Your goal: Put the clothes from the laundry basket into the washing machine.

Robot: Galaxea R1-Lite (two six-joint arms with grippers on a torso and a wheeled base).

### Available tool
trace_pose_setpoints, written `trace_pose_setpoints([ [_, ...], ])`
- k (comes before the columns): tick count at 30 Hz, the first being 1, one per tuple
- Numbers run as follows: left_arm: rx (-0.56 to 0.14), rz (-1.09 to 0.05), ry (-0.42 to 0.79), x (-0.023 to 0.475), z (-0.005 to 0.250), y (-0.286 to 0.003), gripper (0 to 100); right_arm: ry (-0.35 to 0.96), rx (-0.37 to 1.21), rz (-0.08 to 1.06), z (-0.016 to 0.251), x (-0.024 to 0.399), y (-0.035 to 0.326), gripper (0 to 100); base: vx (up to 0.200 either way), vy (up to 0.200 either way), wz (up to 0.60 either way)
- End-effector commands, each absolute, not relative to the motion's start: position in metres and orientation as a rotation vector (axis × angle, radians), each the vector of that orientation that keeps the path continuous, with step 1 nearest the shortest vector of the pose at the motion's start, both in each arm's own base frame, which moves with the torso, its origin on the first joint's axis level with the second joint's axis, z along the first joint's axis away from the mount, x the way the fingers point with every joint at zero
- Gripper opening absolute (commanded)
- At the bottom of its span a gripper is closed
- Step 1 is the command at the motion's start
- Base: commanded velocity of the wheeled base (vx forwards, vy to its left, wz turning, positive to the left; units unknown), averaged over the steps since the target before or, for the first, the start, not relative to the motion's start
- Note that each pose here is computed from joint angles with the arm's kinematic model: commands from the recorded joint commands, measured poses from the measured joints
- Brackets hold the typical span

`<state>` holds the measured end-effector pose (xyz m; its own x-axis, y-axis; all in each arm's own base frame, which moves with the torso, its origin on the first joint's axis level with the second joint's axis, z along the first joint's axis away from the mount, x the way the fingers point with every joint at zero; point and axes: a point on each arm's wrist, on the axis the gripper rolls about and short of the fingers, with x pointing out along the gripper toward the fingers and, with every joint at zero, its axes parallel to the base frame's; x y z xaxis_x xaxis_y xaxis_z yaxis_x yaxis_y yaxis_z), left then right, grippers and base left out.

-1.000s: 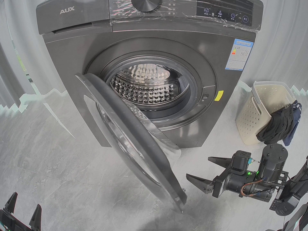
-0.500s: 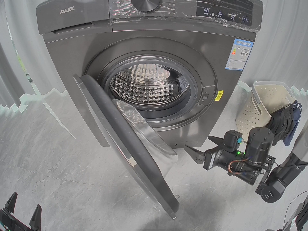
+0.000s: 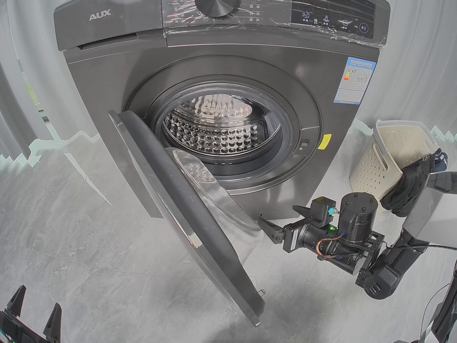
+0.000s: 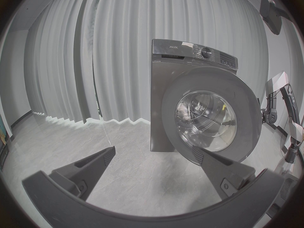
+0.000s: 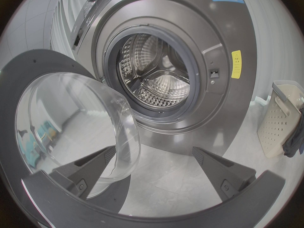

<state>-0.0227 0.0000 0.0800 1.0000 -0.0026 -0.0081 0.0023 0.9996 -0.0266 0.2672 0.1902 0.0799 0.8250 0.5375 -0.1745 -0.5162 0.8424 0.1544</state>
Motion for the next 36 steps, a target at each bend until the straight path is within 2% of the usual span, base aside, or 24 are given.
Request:
trace_pose_setpoints([
  [1, -0.026, -0.001, 0.006, -0.023, 0.076, 0.000, 100, 0.232, 0.098, 0.599, 0.073, 0.261, 0.202, 100, 0.000, 0.000, 0.00],
  [7, -0.026, -0.003, 0.005, -0.023, 0.076, 0.000, 100, 0.211, 0.117, 0.642, 0.076, 0.253, 0.212, 100, 0.000, 0.000, 0.00],
  [36, -0.011, -0.006, 0.005, -0.023, 0.076, 0.000, 100, 0.069, 0.213, 0.552, 0.095, 0.275, 0.189, 100, 0.000, 0.000, 0.00],
])
